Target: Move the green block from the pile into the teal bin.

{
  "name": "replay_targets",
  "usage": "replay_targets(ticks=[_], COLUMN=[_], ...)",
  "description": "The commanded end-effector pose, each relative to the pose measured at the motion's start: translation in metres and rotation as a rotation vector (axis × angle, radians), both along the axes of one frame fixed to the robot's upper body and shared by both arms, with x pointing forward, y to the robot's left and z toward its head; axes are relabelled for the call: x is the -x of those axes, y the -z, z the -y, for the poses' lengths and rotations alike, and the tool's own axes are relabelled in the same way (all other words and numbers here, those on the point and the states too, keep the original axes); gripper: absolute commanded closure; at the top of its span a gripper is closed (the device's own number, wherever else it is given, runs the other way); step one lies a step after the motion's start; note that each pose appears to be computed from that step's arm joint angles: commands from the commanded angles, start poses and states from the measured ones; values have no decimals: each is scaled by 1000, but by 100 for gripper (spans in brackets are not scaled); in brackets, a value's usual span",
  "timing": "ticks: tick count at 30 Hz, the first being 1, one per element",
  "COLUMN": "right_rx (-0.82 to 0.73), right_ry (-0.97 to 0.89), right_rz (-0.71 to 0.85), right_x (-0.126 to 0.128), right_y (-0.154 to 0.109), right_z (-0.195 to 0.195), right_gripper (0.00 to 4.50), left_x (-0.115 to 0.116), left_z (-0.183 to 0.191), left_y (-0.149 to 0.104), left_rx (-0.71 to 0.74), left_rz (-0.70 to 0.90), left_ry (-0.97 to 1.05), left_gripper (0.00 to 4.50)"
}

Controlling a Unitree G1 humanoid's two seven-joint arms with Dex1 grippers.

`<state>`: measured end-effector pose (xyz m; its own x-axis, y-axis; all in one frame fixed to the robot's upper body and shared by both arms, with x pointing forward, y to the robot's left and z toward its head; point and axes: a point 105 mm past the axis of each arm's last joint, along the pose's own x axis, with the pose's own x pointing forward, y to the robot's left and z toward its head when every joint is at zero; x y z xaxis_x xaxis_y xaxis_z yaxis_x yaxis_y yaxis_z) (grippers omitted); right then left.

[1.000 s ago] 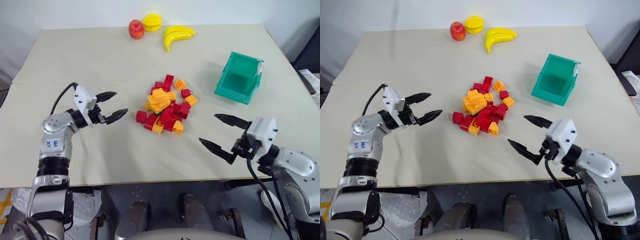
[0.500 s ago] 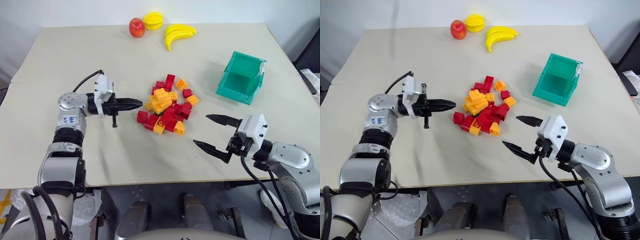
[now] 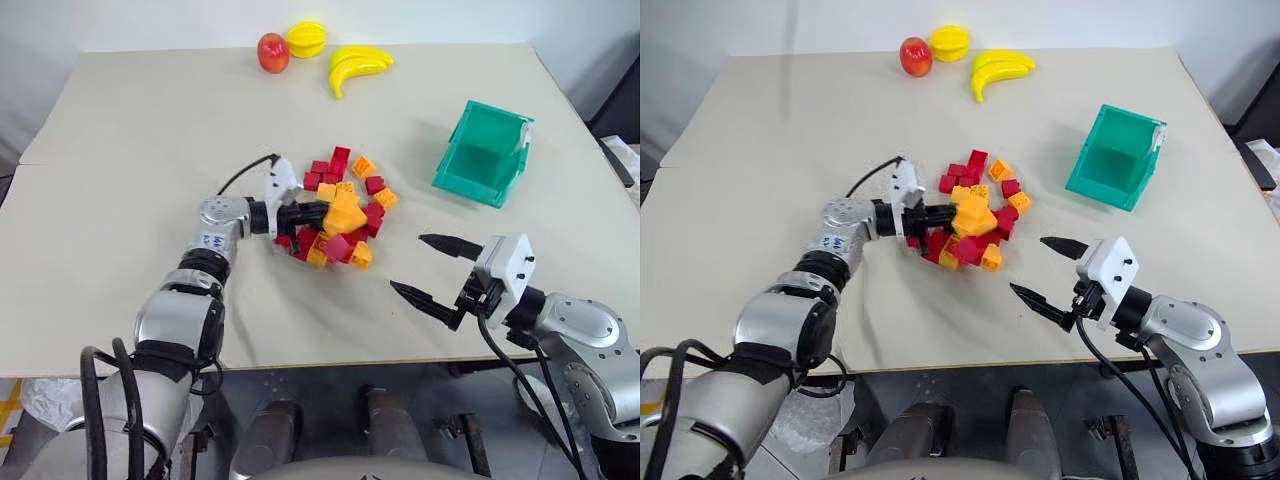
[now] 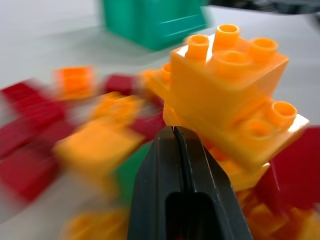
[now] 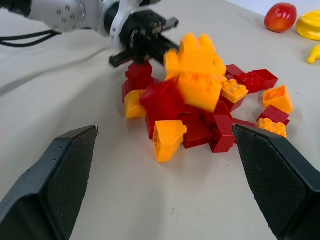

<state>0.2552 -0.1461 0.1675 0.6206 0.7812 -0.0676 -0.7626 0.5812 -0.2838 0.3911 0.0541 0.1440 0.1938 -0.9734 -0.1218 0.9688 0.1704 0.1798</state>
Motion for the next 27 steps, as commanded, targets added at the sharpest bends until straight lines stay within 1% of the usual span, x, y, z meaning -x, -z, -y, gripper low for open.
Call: replay_targets(ticks=[1, 3, 5, 8, 10, 12, 14, 18, 23, 25, 27], right_rx=[3, 3, 4, 6, 6, 9, 12, 25, 39, 39, 38], right_ry=[14, 17, 18, 18, 17, 14, 16, 16, 12, 18, 19], right_rz=[64, 66, 68, 74, 74, 72, 69, 64, 62, 70, 72], right_x=[3, 2, 2, 1, 1, 0, -2, -5, -7, -9, -10], right_y=[-14, -14, -14, -15, -15, -15, -15, -14, -14, -17, -18], right_z=[2, 2, 3, 4, 5, 7, 9, 15, 20, 22, 22], right_gripper=[0, 0, 0, 0, 0, 0, 0, 0, 0, 0, 0], left_x=[16, 23, 24, 8, -6, -14, -16, -10, -1, 11, 30], left_z=[4, 2, -3, -14, -36, -55, -70, -100, -125, -141, -151], left_y=[-5, -1, -2, -22, -38, -43, -38, -33, -33, -42, -41], left_rx=[-3, -15, -16, 74, 118, 121, 88, 28, -20, -4, -39], left_rz=[34, 27, 30, 59, 90, 85, 36, 23, -4, -11, -26], left_ry=[147, 203, 208, 80, -54, -153, -205, -272, -349, -410, -442], left_gripper=[448, 448, 448, 448, 448, 448, 448, 361, 212, 159, 97])
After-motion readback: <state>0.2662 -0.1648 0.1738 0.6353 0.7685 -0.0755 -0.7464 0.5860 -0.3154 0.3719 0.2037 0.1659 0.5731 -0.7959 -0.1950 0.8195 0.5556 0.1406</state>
